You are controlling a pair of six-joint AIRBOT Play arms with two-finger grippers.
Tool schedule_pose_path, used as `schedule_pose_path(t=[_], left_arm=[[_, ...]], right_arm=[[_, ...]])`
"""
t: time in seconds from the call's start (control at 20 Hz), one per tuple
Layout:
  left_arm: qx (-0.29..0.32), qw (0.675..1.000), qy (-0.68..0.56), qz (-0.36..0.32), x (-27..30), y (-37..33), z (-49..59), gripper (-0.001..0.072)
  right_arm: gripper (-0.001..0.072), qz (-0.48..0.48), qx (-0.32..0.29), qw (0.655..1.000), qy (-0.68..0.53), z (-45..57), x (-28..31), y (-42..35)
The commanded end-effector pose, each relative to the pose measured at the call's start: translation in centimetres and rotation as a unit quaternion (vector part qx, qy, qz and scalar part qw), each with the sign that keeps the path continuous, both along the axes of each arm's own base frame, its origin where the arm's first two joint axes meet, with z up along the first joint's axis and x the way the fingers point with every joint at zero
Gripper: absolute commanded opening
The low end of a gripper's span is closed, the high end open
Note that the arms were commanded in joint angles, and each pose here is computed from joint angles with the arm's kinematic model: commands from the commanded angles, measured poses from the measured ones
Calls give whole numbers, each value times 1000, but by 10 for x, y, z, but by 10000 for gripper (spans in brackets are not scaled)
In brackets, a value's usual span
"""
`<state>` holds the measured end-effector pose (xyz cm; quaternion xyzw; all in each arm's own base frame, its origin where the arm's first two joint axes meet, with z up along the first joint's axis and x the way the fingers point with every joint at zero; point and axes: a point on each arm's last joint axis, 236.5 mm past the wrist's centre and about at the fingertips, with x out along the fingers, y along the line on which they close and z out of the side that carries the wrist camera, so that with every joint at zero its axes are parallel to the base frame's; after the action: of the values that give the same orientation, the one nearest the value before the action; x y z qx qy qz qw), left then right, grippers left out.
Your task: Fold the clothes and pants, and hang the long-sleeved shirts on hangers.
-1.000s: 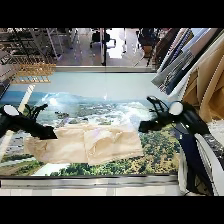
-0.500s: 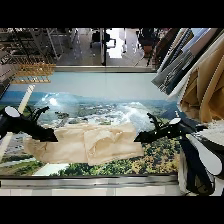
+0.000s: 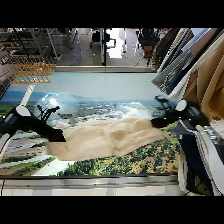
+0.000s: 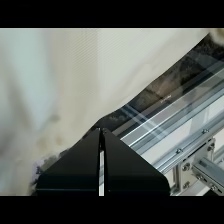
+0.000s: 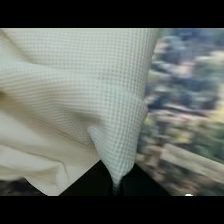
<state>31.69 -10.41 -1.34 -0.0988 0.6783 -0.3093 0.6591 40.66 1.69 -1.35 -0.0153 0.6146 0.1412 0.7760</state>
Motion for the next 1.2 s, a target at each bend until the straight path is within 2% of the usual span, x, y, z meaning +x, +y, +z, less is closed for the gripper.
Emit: schedule_pose_path(t=[0.0,0.15,0.3,0.55,0.7,0.8,0.85,0.9,0.95,1.0,1.15], left_arm=[[-8,1000,-22,-21,4,-28,1,17],[-23,996,-62,-53,11,-58,1,17],[-69,992,-86,-67,18,-92,4,17],[-71,994,-63,-53,16,-76,3,17],[-82,996,-20,-29,0,-48,22,17],[-84,996,-20,3,-1,-25,40,17],[-83,996,-25,18,-2,-14,48,17],[-82,995,-36,33,0,-2,56,16],[-80,995,-47,47,2,7,61,16],[-78,994,-56,56,5,12,65,16],[-75,993,-79,51,14,0,64,16]], right_arm=[[19,-107,-141,981,-80,96,1,-87],[19,-95,-123,983,-98,138,-5,-58],[19,-67,-66,991,-99,149,-8,28],[19,71,31,990,-119,129,-41,247],[21,196,95,964,-155,88,-84,395],[26,242,121,951,-150,53,-114,455],[79,252,113,951,-141,44,-121,462],[274,252,99,953,-134,45,-119,456],[515,244,77,958,-131,57,-108,436],[553,225,58,963,-136,74,-90,410],[553,107,39,982,-151,127,-23,296]])
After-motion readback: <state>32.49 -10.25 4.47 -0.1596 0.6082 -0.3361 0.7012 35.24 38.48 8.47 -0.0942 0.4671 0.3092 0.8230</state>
